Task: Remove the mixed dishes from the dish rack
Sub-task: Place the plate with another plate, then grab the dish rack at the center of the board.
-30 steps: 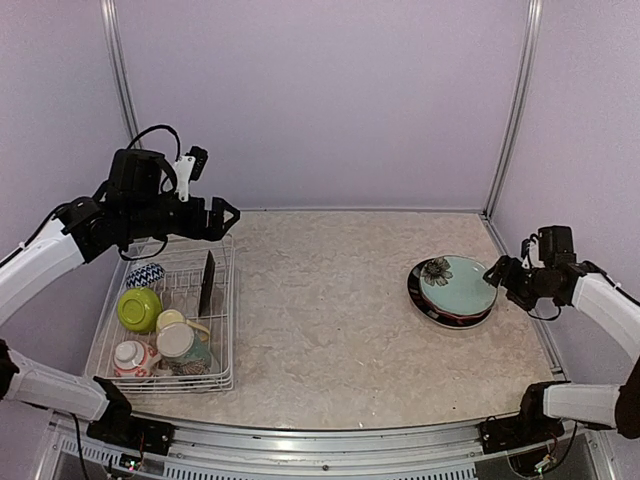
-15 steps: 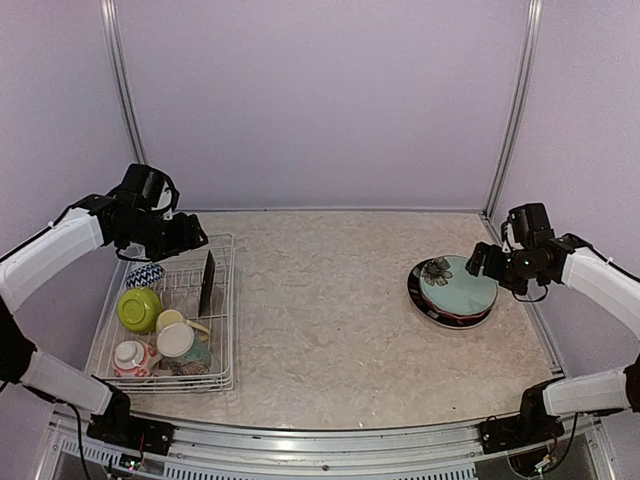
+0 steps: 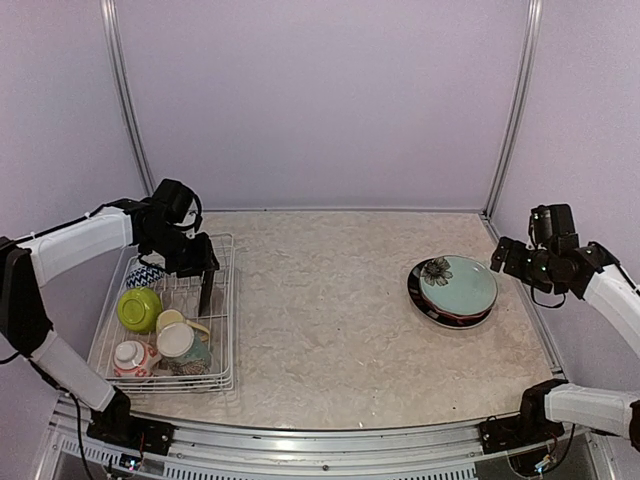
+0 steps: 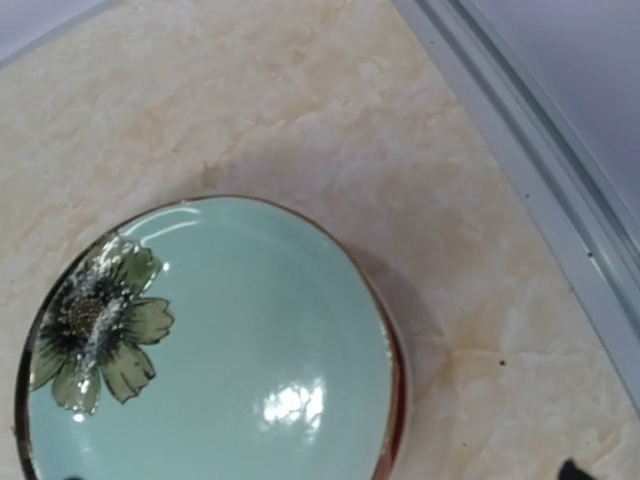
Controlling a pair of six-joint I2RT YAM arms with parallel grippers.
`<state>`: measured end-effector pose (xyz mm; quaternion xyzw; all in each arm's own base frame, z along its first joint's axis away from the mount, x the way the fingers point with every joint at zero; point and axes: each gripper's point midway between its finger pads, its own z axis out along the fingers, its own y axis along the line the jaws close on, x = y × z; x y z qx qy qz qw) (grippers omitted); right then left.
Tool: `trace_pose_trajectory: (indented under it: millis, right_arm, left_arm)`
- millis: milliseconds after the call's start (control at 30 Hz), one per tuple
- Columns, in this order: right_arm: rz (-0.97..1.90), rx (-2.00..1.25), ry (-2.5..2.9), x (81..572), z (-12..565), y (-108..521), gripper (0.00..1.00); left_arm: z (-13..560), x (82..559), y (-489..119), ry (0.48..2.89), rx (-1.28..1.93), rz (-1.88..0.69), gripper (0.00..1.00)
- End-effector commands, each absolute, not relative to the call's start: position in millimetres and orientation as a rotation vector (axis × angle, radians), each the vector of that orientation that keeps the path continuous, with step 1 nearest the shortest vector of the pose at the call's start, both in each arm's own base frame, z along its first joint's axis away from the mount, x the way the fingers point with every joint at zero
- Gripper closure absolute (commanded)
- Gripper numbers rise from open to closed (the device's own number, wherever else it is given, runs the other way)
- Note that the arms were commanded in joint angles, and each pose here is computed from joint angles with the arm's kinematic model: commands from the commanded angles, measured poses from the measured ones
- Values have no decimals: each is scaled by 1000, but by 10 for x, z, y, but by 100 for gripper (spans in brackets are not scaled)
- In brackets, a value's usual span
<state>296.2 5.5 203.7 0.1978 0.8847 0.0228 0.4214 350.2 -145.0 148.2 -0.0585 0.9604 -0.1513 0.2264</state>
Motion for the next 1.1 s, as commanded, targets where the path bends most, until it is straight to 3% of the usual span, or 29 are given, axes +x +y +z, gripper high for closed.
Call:
trace_pose_trajectory:
  millis: [0,600,933,1067]
  right_arm:
    - [94,466,2255,2943,1892,135,0]
    - [146,507,2285,2912,1761,191,0]
    - [152,508,2300,2900,1748,203,0]
    - [154,516,2306,2890,1725,206,0]
  left_arm:
    - [1305,3488,-1442,2710,-143,-340,58]
    - [1083,3477,-1485,2841,-73,-330,84]
    - [1329,3467,-1530,2788,-4,-338,100]
    - [1432,3462,-1491,2770,9,-308,100]
